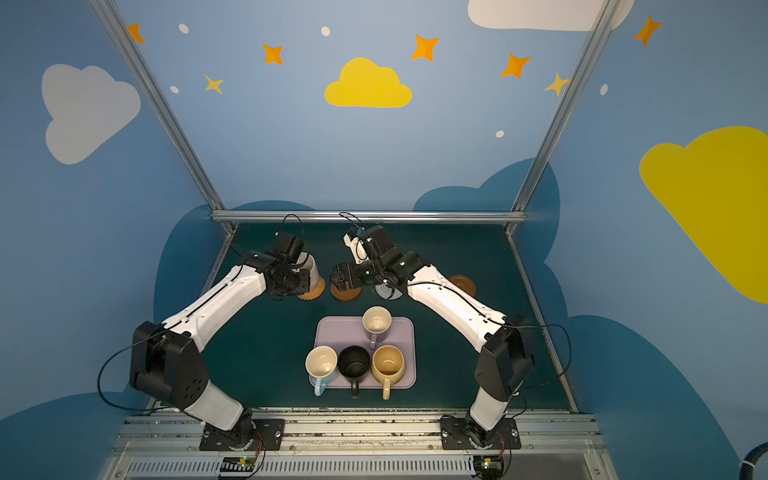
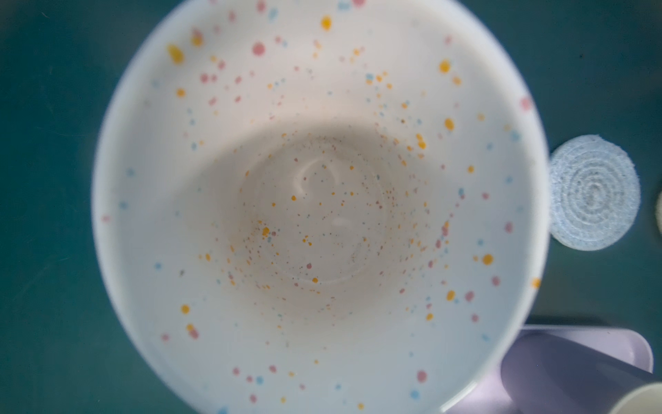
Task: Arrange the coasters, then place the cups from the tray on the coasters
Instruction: 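Lift the speckled mug with the left gripper toward the far coaster row, then lower the speckled mug onto the woven rattan coaster with the left gripper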
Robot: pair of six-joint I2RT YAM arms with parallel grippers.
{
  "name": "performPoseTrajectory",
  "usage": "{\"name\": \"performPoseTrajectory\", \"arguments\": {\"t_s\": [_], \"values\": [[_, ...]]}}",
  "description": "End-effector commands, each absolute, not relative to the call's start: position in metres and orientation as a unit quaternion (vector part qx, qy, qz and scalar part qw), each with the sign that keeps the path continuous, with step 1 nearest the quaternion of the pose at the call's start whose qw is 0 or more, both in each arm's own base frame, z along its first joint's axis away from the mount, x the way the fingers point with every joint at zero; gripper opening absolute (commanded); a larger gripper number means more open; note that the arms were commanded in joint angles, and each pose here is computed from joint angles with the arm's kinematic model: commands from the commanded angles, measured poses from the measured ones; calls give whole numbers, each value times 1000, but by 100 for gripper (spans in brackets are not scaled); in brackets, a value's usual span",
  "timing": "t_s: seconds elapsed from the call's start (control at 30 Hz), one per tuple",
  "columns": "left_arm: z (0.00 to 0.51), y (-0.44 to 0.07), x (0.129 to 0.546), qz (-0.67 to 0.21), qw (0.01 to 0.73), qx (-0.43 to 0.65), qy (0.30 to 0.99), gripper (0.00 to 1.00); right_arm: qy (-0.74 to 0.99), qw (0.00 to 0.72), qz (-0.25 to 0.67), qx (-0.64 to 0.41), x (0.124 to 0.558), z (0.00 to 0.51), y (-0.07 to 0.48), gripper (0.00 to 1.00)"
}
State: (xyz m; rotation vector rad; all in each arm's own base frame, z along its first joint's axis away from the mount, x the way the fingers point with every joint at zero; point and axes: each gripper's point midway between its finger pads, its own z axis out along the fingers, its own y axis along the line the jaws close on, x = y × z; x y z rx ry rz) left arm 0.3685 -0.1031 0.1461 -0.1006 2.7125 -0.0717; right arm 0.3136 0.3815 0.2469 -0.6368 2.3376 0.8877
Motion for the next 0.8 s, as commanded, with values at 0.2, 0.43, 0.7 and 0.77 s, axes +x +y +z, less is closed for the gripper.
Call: {"name": "performPoseTrajectory", "arguments": {"t_s": [0.2, 0.43, 0.7, 0.77], "values": [[161, -105, 418, -43, 282, -9, 958, 3, 872, 259, 338, -242, 322, 246, 397, 93], [135, -102, 424, -28, 273, 0, 962, 3, 873, 235, 349, -245, 323, 234, 406, 93], [124, -90, 426, 5, 268, -6, 963, 3, 873, 208, 364, -248, 323, 231, 418, 93], [121, -88, 424, 6, 263, -5, 965, 3, 875, 203, 363, -246, 323, 228, 417, 94]]}}
